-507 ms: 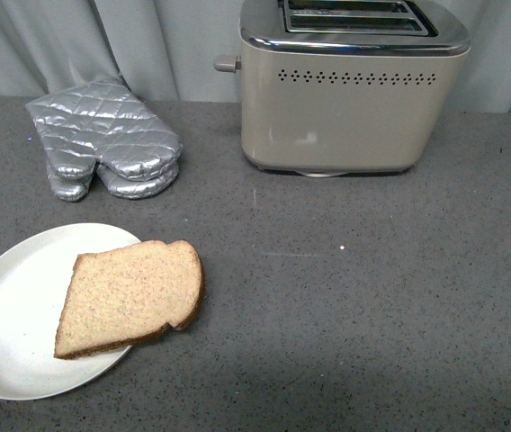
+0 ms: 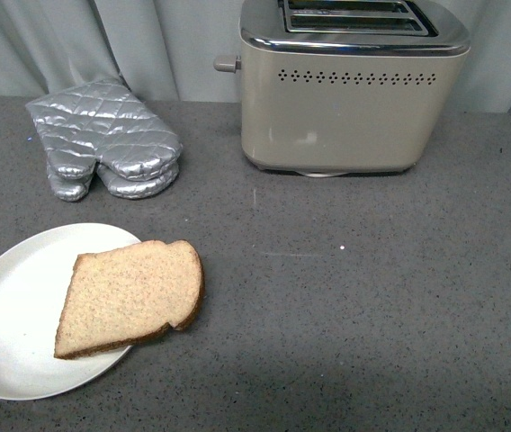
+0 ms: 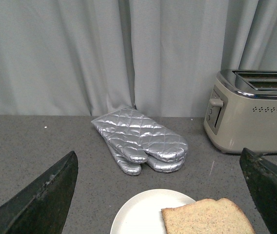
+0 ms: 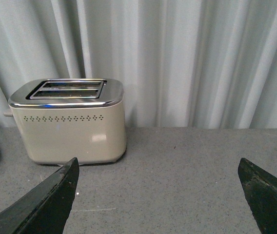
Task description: Put bread into toaster
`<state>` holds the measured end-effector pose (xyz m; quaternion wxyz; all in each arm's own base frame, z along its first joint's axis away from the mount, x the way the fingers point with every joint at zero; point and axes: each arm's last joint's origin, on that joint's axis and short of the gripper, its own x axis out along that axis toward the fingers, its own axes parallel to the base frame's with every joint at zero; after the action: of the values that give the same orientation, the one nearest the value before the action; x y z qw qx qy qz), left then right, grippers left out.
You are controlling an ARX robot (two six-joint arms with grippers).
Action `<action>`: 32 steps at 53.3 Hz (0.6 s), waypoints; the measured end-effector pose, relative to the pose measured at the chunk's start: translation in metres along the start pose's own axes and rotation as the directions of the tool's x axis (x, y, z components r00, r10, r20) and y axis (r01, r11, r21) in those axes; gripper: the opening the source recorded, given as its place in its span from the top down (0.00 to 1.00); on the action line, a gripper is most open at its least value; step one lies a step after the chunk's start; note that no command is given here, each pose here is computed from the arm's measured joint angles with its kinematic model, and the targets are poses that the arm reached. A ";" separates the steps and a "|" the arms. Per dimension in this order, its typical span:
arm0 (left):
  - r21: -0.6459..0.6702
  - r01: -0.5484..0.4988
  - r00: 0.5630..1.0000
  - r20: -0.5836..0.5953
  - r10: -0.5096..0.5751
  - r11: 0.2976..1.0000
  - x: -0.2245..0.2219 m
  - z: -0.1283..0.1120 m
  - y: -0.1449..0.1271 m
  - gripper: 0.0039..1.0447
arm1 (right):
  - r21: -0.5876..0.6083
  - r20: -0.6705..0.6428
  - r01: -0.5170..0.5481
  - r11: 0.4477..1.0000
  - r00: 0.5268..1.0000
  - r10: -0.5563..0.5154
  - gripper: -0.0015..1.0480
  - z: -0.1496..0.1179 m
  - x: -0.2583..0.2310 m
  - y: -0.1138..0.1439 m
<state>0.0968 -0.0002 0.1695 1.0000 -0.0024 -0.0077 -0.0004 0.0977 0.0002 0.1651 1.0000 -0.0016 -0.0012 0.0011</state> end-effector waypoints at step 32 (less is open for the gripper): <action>-0.053 -0.242 0.941 -0.257 0.221 0.969 0.003 -0.006 0.000 0.06 | 0.000 0.000 0.000 1.000 1.000 0.000 0.09 0.000 0.000 0.000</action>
<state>0.0999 -0.0007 0.1638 0.9851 -0.0452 0.1180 0.1167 0.0976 0.0002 0.1651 1.0000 -0.0016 -0.0014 0.0011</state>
